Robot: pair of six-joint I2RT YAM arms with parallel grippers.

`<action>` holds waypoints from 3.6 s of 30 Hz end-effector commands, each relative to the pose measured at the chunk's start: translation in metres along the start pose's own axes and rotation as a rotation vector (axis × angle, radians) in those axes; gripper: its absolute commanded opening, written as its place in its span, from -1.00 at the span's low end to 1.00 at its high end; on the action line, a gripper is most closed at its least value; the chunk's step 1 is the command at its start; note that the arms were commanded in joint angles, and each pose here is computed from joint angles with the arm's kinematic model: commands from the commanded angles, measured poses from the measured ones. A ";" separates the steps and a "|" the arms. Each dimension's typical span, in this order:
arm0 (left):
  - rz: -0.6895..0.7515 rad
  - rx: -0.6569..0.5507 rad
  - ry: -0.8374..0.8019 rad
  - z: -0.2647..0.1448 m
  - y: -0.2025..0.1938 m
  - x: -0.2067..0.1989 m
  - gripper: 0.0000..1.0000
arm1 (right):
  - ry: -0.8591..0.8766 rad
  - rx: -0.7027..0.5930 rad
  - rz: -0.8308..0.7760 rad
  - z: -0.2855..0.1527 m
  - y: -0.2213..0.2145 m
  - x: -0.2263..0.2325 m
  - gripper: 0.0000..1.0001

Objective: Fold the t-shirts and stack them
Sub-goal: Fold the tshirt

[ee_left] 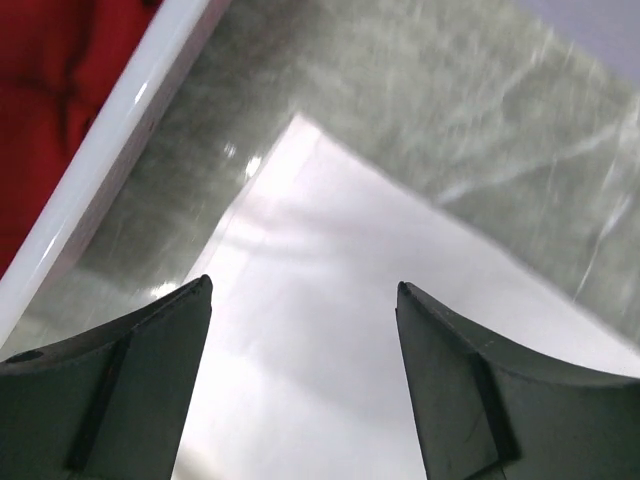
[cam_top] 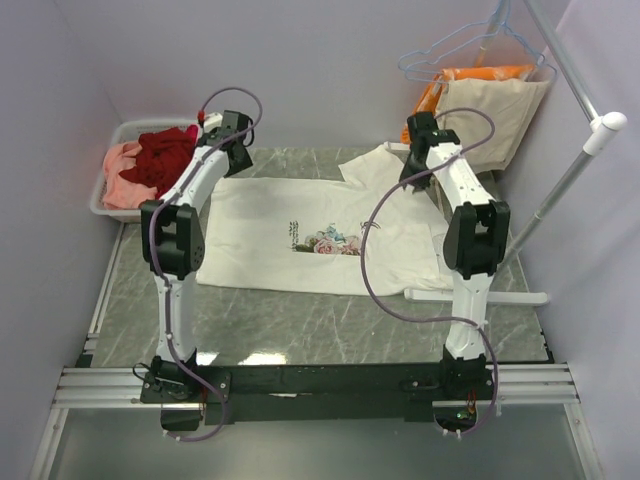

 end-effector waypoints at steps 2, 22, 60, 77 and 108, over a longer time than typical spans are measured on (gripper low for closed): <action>0.137 0.163 -0.050 -0.052 -0.053 0.016 0.58 | -0.218 0.134 -0.084 -0.033 -0.053 -0.063 -0.31; 0.176 0.417 -0.191 -0.111 -0.184 0.069 0.55 | -0.180 0.324 -0.092 -0.028 -0.147 -0.095 -0.29; 0.266 0.644 -0.030 -0.105 -0.258 0.099 0.54 | -0.321 0.448 -0.086 0.006 -0.187 -0.112 -0.37; 0.296 0.589 0.014 -0.126 -0.248 0.119 0.55 | -0.337 0.401 -0.057 -0.014 -0.187 -0.119 -0.40; -0.042 0.076 0.029 0.054 -0.009 0.014 0.37 | -0.025 0.149 0.000 0.009 -0.053 0.022 -0.37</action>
Point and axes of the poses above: each gripper's point midway between its finger pads, its own z axis out along the fingers, its own x axis along the line the jaws close on, y = z × x, the point moved 3 cm from there along -z, back along the fingers, and after that the axes turned 6 degrees about z, right-handed, at the moved point
